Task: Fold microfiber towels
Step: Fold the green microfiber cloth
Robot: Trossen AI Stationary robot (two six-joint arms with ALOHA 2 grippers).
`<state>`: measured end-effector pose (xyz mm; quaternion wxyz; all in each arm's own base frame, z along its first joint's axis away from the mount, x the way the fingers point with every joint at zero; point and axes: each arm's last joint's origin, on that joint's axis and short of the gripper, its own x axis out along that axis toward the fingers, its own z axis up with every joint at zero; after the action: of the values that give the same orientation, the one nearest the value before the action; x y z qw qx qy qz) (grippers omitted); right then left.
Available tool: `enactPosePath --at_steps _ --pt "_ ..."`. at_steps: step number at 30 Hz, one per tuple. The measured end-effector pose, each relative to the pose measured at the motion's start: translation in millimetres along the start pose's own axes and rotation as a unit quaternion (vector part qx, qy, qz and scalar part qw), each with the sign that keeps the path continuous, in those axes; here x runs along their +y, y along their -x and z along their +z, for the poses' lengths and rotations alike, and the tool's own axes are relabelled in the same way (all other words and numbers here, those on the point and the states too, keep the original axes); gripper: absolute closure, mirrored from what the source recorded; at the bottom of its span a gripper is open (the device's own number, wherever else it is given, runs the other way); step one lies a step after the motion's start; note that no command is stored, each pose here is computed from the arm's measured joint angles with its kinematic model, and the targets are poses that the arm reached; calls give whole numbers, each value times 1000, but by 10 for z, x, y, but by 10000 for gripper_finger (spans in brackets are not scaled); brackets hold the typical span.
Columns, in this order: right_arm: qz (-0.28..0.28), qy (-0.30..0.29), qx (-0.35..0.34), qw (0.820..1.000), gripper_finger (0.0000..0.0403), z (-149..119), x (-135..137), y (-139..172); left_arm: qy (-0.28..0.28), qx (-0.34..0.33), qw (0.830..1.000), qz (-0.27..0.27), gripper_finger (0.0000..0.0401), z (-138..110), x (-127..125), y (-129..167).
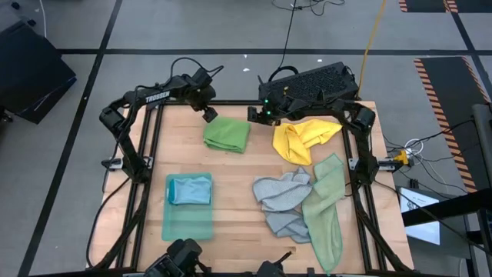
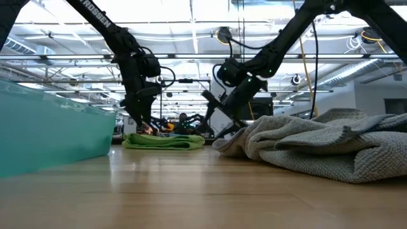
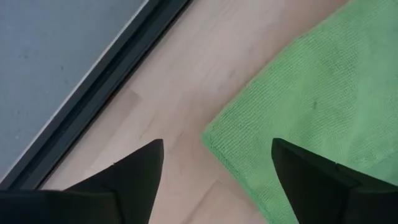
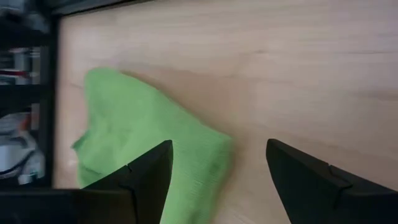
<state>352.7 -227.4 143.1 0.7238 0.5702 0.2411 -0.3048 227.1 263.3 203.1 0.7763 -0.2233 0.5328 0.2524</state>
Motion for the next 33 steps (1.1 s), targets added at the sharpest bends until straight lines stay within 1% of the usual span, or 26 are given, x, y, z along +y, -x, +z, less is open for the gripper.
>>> enactPosePath --at_steps 1,5,10,13,19,22,26,29,33 --pt "8 -4 3 1000 151 -5 4 -27 0 1 1000 0 99 -2 -1 1" --pt "12 -16 3 1000 157 -20 43 -119 -14 -1 1000 0 111 3 -3 0" --pt "-2 -22 17 1000 182 -5 15 -249 -14 -6 1000 -4 127 6 23 3" --pt "-5 -23 31 999 196 -15 -9 -278 -11 -5 999 -31 125 -9 44 9" --pt "-17 -3 47 999 220 -75 -7 -285 -15 5 999 -36 123 -27 74 -29" --pt "-23 10 50 998 243 -87 -17 -285 -8 20 999 -42 123 -40 81 -107" --pt "-32 27 55 998 286 -98 -34 -283 -10 30 997 -75 123 -44 35 -205" --pt "-38 53 61 996 322 -106 -52 -280 -14 26 994 -103 123 -39 -4 -210" --pt "-42 84 66 993 365 -91 -83 -271 1 27 995 -95 123 -36 -5 -207"
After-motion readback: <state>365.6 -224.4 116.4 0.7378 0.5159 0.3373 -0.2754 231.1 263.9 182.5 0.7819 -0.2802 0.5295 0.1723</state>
